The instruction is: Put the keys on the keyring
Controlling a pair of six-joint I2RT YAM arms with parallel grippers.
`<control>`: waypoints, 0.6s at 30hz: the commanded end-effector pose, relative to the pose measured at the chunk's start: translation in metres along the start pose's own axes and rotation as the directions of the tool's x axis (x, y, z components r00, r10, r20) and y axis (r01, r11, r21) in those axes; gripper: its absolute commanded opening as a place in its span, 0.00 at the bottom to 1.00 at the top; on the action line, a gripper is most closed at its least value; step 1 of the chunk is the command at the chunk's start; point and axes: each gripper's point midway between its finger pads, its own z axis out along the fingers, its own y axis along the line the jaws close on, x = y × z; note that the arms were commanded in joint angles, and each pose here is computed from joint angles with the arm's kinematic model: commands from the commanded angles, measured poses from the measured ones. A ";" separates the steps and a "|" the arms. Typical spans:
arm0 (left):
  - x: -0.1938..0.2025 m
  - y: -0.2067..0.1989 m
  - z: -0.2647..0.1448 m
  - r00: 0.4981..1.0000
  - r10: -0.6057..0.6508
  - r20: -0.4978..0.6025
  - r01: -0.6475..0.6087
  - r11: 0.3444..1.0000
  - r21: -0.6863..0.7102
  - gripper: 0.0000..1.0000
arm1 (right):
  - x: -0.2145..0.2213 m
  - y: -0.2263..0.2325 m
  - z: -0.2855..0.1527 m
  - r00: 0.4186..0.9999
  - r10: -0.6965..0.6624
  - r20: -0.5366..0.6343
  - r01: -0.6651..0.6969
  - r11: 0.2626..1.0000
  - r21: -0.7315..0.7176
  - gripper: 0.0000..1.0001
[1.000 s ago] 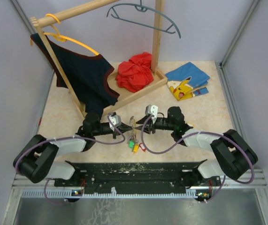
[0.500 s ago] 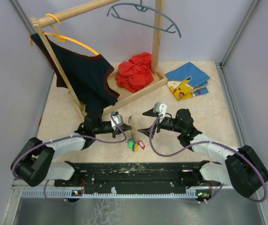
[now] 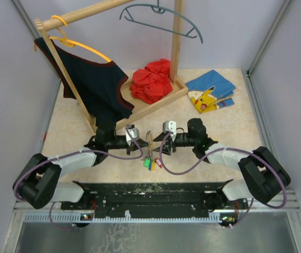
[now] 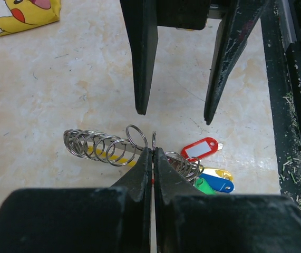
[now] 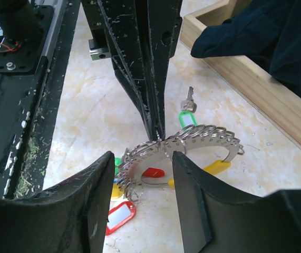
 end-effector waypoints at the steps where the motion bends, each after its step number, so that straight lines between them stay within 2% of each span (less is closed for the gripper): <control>1: -0.014 -0.001 0.004 0.999 0.033 0.032 -0.034 0.999 0.039 0.01 | -0.026 -0.010 0.012 0.992 -0.114 0.058 0.116 0.993 -0.030 0.46; 5: -0.014 -0.001 0.004 0.999 0.032 0.034 -0.033 0.999 0.043 0.01 | -0.025 -0.011 0.017 0.992 -0.115 0.054 0.117 0.992 -0.045 0.38; 18: -0.016 -0.003 0.006 0.999 0.019 0.040 -0.021 0.998 0.059 0.01 | -0.014 -0.007 0.024 0.995 -0.097 0.033 0.100 0.990 -0.102 0.22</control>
